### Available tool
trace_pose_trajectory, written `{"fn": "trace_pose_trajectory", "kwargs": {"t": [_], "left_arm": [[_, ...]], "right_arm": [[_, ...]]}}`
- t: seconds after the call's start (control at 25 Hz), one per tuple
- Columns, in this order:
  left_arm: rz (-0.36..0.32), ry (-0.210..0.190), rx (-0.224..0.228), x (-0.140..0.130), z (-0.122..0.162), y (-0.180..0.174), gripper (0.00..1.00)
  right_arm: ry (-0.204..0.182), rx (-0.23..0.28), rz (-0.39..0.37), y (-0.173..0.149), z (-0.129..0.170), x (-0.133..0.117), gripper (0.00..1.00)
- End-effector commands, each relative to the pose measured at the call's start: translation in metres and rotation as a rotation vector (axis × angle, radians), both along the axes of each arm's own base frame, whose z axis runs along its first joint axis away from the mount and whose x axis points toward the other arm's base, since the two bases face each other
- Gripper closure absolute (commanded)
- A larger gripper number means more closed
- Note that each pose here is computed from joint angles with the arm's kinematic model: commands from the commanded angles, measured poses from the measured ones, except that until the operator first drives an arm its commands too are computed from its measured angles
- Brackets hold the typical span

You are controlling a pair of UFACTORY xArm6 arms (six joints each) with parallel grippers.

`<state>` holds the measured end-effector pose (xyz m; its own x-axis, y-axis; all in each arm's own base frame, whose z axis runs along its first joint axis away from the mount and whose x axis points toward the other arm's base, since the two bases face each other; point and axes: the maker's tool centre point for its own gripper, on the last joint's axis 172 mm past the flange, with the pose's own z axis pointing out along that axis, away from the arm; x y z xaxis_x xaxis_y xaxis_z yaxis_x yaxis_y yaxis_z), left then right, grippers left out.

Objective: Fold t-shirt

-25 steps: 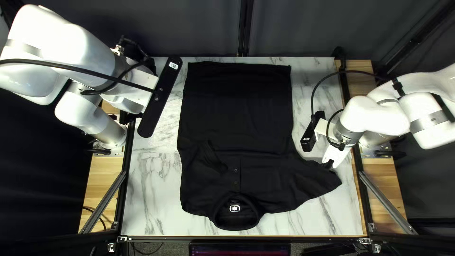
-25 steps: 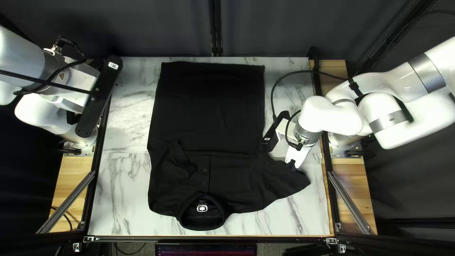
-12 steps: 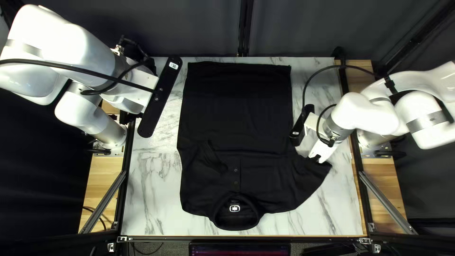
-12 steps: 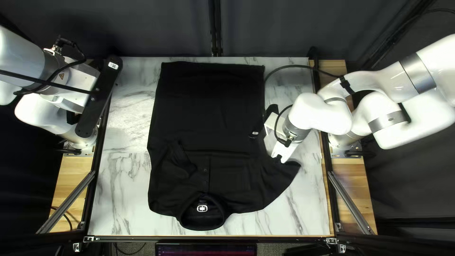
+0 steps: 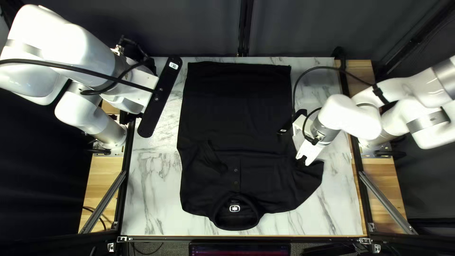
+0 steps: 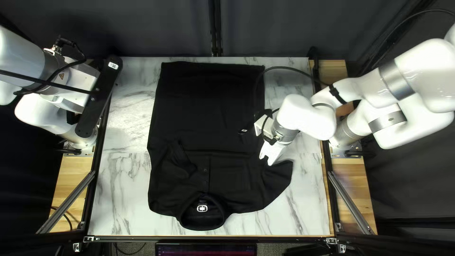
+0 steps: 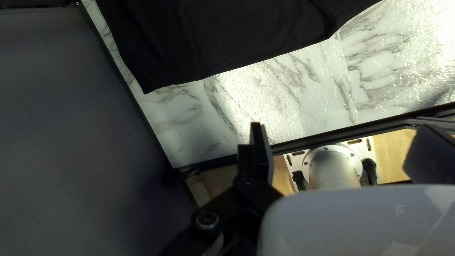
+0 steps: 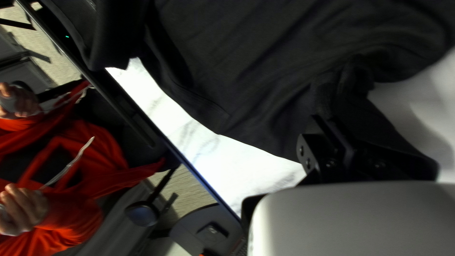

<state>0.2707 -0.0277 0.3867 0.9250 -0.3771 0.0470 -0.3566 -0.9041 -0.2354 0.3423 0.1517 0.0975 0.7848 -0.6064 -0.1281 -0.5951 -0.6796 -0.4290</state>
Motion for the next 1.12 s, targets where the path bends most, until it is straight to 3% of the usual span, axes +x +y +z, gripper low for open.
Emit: {"fn": "trace_pose_trajectory", "kwargs": {"t": [0.04,0.24,0.48,0.88,1.12], "left_arm": [[0.000,0.000,0.000,0.000,0.000,0.000,0.00],[0.000,0.000,0.000,0.000,0.000,0.000,0.00],[0.000,0.000,0.000,0.000,0.000,0.000,0.00],[0.000,0.000,0.000,0.000,0.000,0.000,0.00],[0.000,0.000,0.000,0.000,0.000,0.000,0.00]], "right_arm": [[0.000,0.000,0.000,0.000,0.000,0.000,1.00],[-0.004,0.001,-0.001,0.012,0.007,0.011,1.00],[0.008,0.027,-0.059,0.020,0.022,0.020,1.00],[0.046,0.110,-0.174,-0.004,0.012,0.046,1.00],[0.059,0.108,-0.242,-0.017,0.005,0.055,1.00]]}}
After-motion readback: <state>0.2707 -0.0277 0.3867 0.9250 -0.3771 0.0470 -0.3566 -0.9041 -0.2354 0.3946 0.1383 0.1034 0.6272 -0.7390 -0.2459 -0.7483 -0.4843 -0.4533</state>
